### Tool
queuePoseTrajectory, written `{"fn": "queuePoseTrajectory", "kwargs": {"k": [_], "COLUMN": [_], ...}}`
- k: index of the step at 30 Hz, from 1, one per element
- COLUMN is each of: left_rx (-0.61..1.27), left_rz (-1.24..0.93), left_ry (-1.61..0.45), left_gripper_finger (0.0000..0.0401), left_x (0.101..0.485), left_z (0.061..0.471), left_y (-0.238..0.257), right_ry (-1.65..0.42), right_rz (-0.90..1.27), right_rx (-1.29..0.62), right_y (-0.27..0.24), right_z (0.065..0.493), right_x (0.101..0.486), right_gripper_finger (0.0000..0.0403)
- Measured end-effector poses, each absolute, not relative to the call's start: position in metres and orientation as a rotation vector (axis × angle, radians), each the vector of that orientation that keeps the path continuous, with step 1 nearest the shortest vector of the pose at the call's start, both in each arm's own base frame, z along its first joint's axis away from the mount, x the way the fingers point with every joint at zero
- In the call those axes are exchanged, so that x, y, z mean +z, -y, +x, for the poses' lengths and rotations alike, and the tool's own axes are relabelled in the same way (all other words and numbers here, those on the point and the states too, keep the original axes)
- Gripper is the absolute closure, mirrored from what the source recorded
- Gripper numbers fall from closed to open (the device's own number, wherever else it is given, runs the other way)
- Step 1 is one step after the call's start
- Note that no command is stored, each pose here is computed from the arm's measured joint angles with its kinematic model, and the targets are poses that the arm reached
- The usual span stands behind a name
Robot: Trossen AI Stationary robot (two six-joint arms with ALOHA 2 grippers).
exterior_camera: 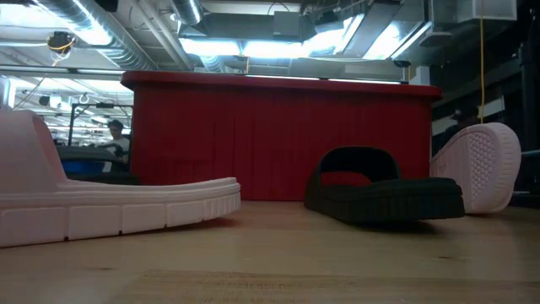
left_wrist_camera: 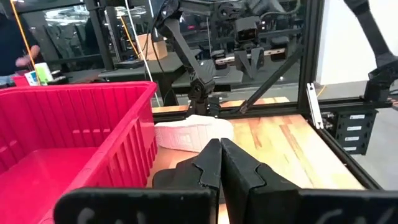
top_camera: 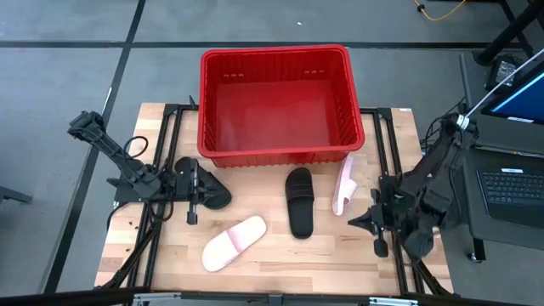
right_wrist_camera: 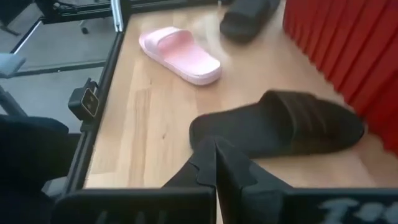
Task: Pick and place slides into bin
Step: Put the right pink slipper into the red bin
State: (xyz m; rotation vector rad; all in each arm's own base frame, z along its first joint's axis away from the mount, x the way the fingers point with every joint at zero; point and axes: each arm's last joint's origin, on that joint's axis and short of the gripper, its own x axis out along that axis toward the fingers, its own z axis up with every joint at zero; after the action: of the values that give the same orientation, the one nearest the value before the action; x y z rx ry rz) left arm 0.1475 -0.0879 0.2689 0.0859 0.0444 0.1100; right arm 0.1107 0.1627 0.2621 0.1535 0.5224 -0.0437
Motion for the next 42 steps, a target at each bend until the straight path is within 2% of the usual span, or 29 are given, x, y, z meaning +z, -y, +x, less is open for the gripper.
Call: {"fn": "queuePoseTrajectory", "kwargs": {"k": [6,13,22,29,42], "left_rx": [0.107,0.052,0.023,0.023,0.024], "left_rz": [0.080,0.080,0.100,0.101,0.089], "left_ry": [-0.050,-0.051,-0.045,-0.046,-0.030], "left_gripper_finger": [0.0399,0.0399,0.0399,0.0399,0.0399], "left_x": [0.266,0.262,0.259,0.259,0.260], "left_z": [0.152,0.160,0.165,0.166,0.166], "left_y": [0.092,0.099,0.104,0.104,0.104], "right_ry": [-0.561,-0.651,-0.662,-0.664,-0.749], "right_rz": [0.240,0.237,0.276,0.227,0.326], "right_rx": [-0.102,-0.196,-0.373,-0.540,-0.710], "right_y": [-0.182,-0.212,-0.238,-0.231,-0.222], "right_z": [0.107,0.104,0.098,0.112,0.131], "right_x": [0.269,0.272,0.234,0.216,0.207], "right_gripper_finger": [0.0403,0.0403,0.0403,0.0398,0.0350]}}
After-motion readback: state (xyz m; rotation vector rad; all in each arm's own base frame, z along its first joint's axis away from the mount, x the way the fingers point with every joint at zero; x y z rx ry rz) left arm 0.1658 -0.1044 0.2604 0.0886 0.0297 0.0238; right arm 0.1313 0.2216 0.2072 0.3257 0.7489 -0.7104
